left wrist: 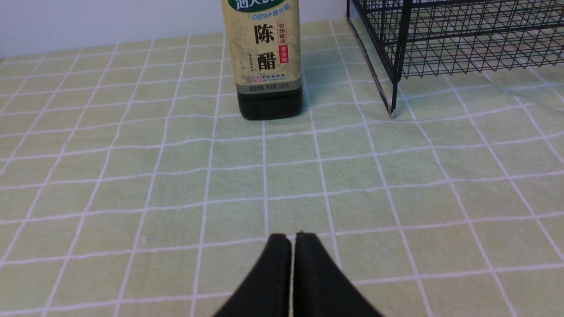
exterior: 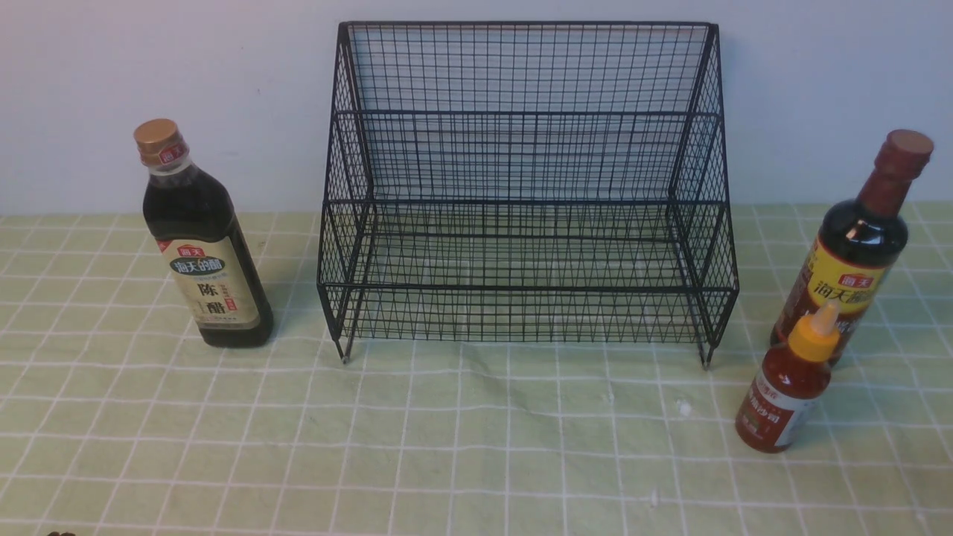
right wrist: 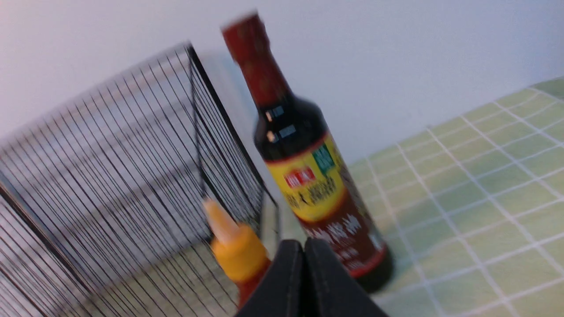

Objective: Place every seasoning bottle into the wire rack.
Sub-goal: Use the right arm to grab the condiment bottle closest to it

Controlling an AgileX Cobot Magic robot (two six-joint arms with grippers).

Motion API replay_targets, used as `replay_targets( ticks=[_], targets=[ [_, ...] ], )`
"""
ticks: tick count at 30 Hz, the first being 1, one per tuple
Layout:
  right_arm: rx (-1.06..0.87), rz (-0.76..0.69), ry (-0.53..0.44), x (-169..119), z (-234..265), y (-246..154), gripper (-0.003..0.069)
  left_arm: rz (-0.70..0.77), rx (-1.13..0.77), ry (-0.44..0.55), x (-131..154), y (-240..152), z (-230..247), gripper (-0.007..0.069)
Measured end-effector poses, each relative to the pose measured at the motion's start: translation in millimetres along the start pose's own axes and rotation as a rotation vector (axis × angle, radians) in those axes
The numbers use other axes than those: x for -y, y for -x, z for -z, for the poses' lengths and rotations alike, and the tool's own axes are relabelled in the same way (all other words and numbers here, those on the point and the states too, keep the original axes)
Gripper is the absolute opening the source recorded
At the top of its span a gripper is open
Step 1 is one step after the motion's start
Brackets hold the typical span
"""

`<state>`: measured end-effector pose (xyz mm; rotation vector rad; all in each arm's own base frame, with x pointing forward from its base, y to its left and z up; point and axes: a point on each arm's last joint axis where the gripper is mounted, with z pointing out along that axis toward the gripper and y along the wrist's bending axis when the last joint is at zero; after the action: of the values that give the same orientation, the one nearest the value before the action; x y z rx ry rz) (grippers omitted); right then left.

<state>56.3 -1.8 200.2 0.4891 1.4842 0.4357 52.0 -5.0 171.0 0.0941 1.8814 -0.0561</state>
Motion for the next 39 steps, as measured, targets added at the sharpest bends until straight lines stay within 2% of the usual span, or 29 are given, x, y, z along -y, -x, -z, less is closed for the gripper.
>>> replay_targets(
  ticks=[3,5,12,15,20,23,25,27,31,39],
  targets=[
    [0.083,-0.179,0.023,-1,0,8,-0.0015,0.0,0.0,0.0,0,0,0,-0.0006],
    [0.135,-0.229,0.028,-1,1,12,-0.0015,0.0,0.0,0.0,0,0,0,-0.0006],
    [0.222,-0.253,0.031,-1,2,20,-0.0015,0.0,0.0,0.0,0,0,0,-0.0006],
    [0.181,-0.149,0.052,-11,4,27,-0.0015,0.0,0.0,0.0,0,0,0,-0.0006],
    [-0.024,0.152,0.052,-51,1,65,-0.0015,0.0,0.0,0.0,0,0,0,-0.0006],
    [-0.183,0.217,0.019,-65,-12,80,-0.0015,0.0,0.0,0.0,0,0,0,-0.0006],
    [-0.412,0.284,-0.02,-77,-35,90,-0.0015,0.0,0.0,0.0,0,0,0,-0.0006],
    [-0.557,0.341,-0.033,-82,-55,94,-0.0015,0.0,0.0,0.0,0,0,0,-0.0006],
    [-0.834,0.38,-0.024,-86,-101,91,-0.0015,0.0,0.0,0.0,0,0,0,-0.0006],
    [-1.013,0.443,0.031,-85,-158,69,-0.0001,0.0,0.0,0.0,0,0,0,-0.0006]
  ],
)
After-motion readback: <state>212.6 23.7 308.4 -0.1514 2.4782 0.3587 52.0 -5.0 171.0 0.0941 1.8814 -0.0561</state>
